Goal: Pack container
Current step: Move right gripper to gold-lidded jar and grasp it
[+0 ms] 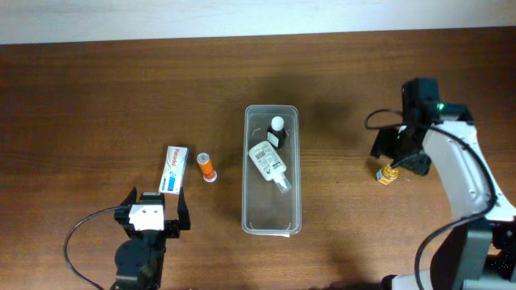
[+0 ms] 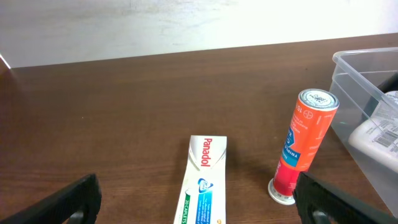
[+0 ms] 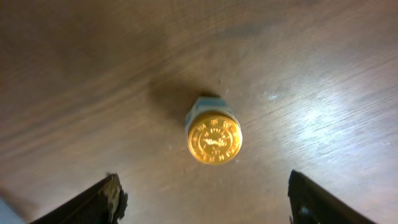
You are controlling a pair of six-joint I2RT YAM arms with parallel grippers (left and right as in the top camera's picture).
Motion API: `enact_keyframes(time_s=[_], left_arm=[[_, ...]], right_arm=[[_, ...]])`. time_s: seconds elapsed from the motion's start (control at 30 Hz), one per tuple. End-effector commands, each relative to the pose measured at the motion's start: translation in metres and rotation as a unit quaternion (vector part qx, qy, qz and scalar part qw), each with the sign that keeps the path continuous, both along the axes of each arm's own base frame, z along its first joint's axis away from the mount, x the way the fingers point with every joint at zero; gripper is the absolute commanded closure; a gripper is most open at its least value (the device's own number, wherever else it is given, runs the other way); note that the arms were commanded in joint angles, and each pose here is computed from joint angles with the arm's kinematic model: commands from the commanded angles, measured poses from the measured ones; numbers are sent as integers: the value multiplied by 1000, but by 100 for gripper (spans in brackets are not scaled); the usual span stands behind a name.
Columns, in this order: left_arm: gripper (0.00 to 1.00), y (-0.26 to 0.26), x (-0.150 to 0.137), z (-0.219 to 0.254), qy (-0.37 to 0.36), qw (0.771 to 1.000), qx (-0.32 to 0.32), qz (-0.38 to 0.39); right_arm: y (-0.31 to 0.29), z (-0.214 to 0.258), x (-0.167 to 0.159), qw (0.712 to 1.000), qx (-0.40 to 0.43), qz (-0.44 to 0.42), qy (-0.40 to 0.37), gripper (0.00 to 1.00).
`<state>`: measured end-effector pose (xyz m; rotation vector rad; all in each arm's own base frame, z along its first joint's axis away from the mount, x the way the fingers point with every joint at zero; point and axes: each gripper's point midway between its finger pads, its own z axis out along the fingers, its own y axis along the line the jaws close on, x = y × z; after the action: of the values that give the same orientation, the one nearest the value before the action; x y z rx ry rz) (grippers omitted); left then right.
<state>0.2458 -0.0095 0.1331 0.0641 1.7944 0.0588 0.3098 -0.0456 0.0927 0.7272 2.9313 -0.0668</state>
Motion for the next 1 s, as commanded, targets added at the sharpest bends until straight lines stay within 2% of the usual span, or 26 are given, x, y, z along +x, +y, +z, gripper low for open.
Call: enact_keyframes(time_s=[0.0, 0.2, 0.43, 0.53, 0.97], left_arm=[[1, 0, 0, 0, -2, 1000, 7, -3], [1, 0, 0, 0, -2, 1000, 7, -3], [1, 0, 0, 0, -2, 1000, 7, -3], [1, 0, 0, 0, -2, 1000, 7, -3], [1, 0, 0, 0, -2, 1000, 7, -3]], right_arm=[[3, -22, -6, 1000, 21, -6, 1, 23], [4, -41, -2, 1000, 23, -7, -15, 28], [2, -62, -4, 1000, 25, -12, 13, 33], [0, -71, -6, 999, 28, -16, 27, 43], [-1, -60, -3, 999, 28, -16, 24, 55]])
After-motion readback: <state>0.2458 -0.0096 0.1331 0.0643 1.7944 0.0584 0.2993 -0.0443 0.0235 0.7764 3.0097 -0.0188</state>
